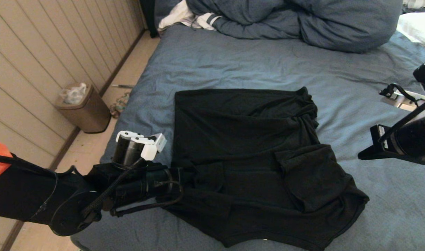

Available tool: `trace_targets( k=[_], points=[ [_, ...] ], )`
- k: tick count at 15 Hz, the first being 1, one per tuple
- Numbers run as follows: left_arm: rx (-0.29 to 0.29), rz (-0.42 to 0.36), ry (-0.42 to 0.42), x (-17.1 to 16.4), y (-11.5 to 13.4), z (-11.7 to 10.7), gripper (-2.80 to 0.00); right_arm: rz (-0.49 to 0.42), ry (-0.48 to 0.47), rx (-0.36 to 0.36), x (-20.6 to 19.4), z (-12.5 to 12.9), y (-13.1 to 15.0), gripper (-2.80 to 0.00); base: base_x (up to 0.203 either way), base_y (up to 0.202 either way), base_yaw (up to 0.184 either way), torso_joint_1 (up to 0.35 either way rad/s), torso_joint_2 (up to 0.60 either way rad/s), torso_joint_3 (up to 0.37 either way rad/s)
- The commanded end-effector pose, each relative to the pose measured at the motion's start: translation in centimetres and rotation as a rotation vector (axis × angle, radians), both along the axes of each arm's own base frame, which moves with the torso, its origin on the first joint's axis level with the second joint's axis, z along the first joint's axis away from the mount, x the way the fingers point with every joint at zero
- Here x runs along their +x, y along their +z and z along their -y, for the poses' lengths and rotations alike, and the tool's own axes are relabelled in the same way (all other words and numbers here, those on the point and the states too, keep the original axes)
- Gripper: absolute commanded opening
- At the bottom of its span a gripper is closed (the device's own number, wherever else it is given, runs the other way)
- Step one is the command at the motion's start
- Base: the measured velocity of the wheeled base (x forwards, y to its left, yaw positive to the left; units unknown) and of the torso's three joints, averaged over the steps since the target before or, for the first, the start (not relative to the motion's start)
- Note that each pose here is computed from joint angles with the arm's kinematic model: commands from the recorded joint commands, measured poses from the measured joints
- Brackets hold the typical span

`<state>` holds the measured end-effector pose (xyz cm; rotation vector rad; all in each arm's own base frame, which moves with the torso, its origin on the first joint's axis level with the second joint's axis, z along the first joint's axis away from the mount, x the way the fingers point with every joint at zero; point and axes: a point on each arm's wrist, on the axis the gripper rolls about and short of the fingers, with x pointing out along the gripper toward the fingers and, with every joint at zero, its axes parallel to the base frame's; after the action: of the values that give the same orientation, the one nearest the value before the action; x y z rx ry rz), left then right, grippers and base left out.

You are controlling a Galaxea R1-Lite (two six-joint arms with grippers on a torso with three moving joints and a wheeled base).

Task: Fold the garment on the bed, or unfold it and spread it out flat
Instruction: Fold the black T-shirt

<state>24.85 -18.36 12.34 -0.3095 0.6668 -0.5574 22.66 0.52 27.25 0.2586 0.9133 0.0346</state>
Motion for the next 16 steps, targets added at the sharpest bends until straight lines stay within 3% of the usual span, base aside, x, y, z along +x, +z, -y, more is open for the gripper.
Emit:
trace_targets(
  k=[1, 4, 16],
  points=[
    [-0.017, 0.026, 0.007, -0.5, 1.2, -0.3, -2.8, -0.017, 0.001, 0.002, 0.4, 0.0, -0.3, -2.8, 0.0, 0.0, 0.0, 0.0, 0.0, 0.0],
    [-0.018, 0.022, -0.006, -1.3, 2.3, -0.3, -2.8, -0.022, -0.001, 0.0, 0.6, 0.1, -0.5, -2.8, 0.0, 0.0, 0.0, 0.0, 0.0, 0.0],
    [-0.012, -0.01, -0.029, -1.6, 1.5, 0.3, -2.8, -0.02, 0.014, -0.009, 0.6, 0.0, -0.5, -2.8, 0.0, 0.0, 0.0, 0.0, 0.0, 0.0]
  ],
)
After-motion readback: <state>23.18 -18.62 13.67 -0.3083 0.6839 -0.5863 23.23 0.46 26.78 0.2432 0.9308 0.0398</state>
